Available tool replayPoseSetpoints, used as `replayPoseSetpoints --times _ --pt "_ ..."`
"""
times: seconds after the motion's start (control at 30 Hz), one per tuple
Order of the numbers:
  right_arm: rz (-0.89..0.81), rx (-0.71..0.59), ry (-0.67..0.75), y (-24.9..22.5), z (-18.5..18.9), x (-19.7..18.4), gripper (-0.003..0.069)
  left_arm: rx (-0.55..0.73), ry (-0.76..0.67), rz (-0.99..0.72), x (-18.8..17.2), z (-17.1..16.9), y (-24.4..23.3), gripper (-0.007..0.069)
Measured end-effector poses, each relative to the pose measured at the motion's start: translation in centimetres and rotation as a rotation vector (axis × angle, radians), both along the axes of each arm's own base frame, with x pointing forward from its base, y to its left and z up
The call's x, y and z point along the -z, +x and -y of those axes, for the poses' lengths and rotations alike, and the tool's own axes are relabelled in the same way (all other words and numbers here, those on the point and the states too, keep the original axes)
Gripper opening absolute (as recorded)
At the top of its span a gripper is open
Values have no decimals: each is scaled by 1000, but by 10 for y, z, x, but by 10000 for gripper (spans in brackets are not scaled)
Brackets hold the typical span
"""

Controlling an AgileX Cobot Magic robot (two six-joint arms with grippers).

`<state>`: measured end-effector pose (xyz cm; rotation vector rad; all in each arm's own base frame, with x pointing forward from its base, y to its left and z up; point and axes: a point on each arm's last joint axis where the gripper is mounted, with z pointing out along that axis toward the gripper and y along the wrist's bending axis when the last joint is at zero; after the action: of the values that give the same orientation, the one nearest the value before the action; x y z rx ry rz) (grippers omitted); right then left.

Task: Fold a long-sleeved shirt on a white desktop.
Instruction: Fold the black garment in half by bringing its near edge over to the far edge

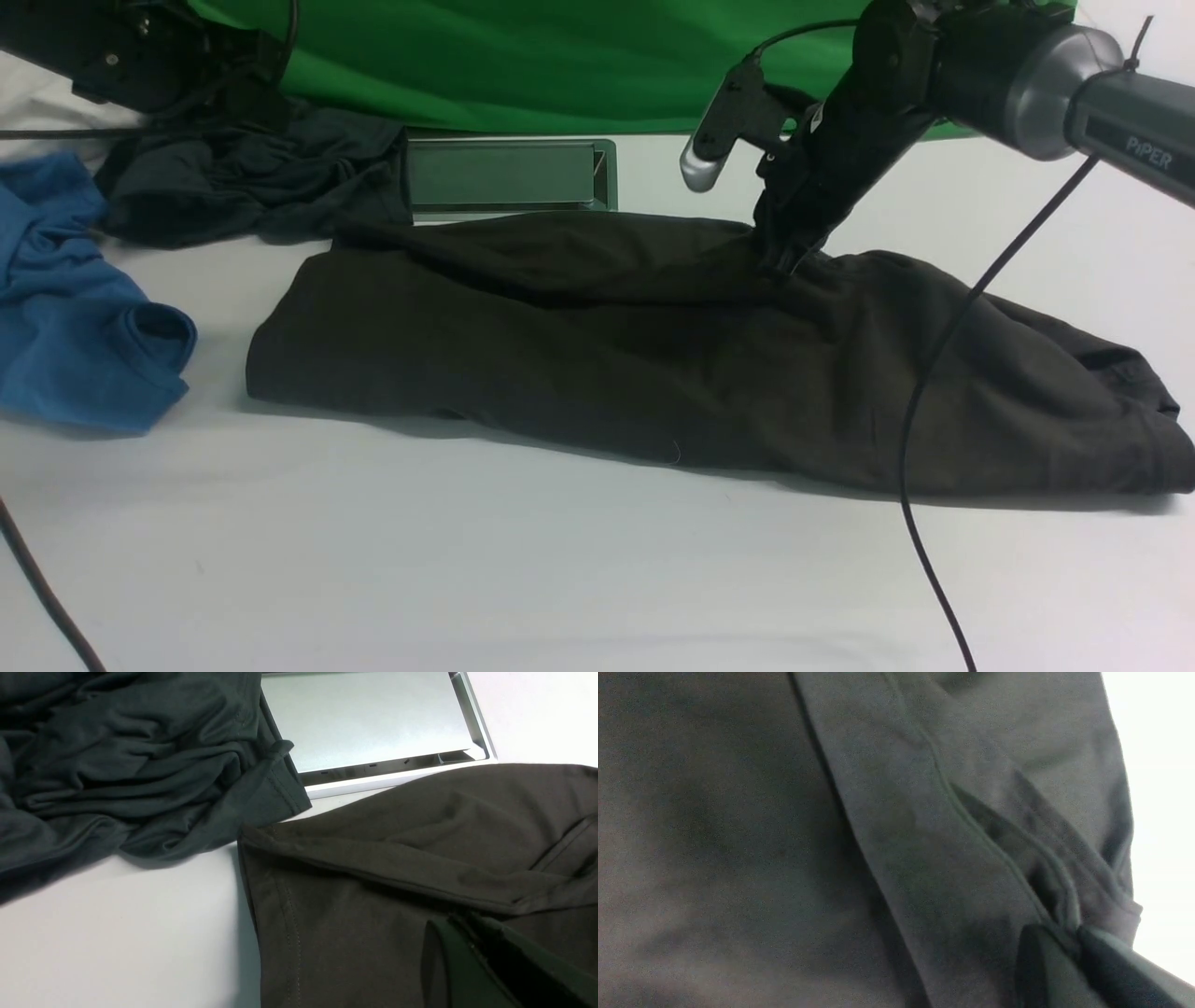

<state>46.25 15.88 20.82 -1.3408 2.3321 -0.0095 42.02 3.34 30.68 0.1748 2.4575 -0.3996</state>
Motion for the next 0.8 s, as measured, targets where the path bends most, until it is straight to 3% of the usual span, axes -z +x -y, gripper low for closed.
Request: replayPoseSetpoints --times 0.37,0.53,0.63,0.8 --pt "237 75 134 24 1 -34 75 1 2 0 0 0 0 21" --pt "227 122 148 32 8 -18 75 1 2 0 0 0 0 21" --pt "151 232 168 43 22 16 75 1 5 0 0 0 0 21" --pt "120 307 187 48 32 30 103 5 7 -6 1 0 -1 21"
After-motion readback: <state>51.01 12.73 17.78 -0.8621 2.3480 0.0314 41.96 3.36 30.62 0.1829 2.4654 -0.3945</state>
